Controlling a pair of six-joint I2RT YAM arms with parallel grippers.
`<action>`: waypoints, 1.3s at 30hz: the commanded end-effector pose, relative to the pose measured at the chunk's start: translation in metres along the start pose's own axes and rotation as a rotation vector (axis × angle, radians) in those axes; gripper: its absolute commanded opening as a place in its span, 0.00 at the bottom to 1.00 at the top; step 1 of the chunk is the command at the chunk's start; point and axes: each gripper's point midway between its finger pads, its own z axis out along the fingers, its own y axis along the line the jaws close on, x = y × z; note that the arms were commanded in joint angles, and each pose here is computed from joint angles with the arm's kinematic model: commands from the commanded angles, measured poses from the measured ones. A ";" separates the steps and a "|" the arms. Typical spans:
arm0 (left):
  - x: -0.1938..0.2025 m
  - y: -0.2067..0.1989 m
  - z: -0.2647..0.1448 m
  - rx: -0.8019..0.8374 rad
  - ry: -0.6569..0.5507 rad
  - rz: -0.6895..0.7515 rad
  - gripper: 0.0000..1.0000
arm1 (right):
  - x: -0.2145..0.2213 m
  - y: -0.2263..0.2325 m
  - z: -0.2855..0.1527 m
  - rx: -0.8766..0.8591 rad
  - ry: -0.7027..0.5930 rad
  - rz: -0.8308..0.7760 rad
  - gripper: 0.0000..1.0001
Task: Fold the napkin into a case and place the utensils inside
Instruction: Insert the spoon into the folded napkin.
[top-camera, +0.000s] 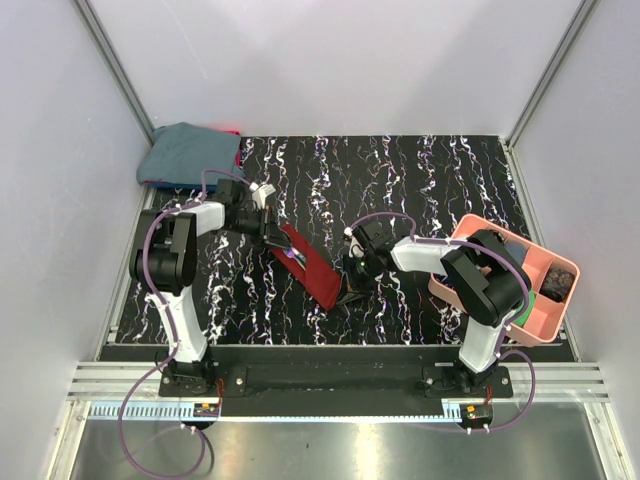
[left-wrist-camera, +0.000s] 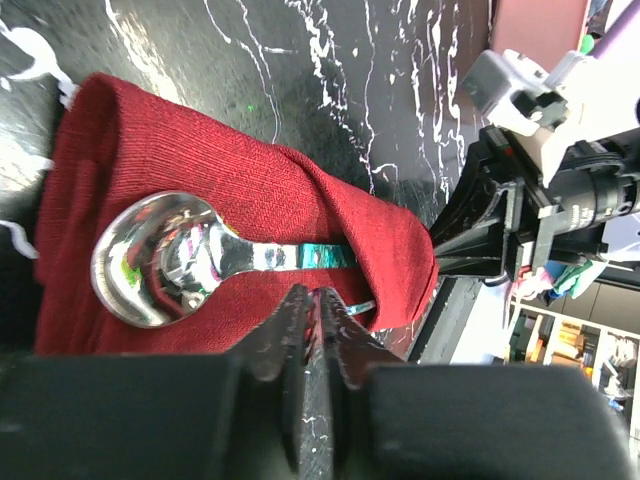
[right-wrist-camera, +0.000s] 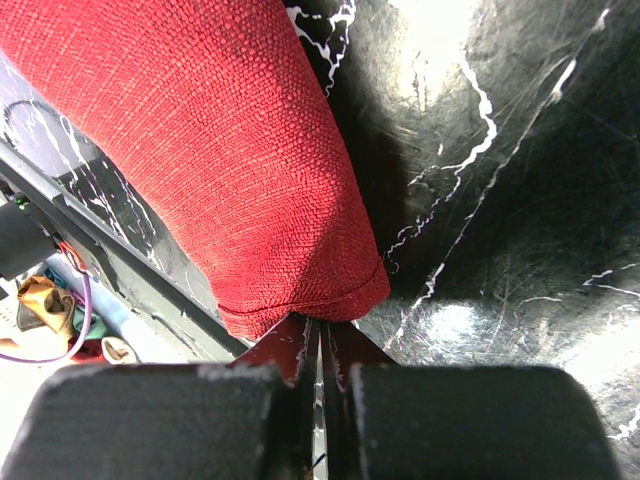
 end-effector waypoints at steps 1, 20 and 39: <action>0.000 -0.003 0.007 -0.019 -0.011 0.019 0.16 | -0.005 -0.008 0.006 0.050 -0.038 -0.026 0.00; -0.046 -0.016 -0.065 -0.262 -0.140 0.112 0.67 | 0.001 -0.013 0.002 0.071 -0.044 -0.027 0.00; -0.078 0.024 -0.042 -0.399 -0.094 0.166 0.44 | 0.003 -0.014 0.005 0.068 -0.029 -0.021 0.00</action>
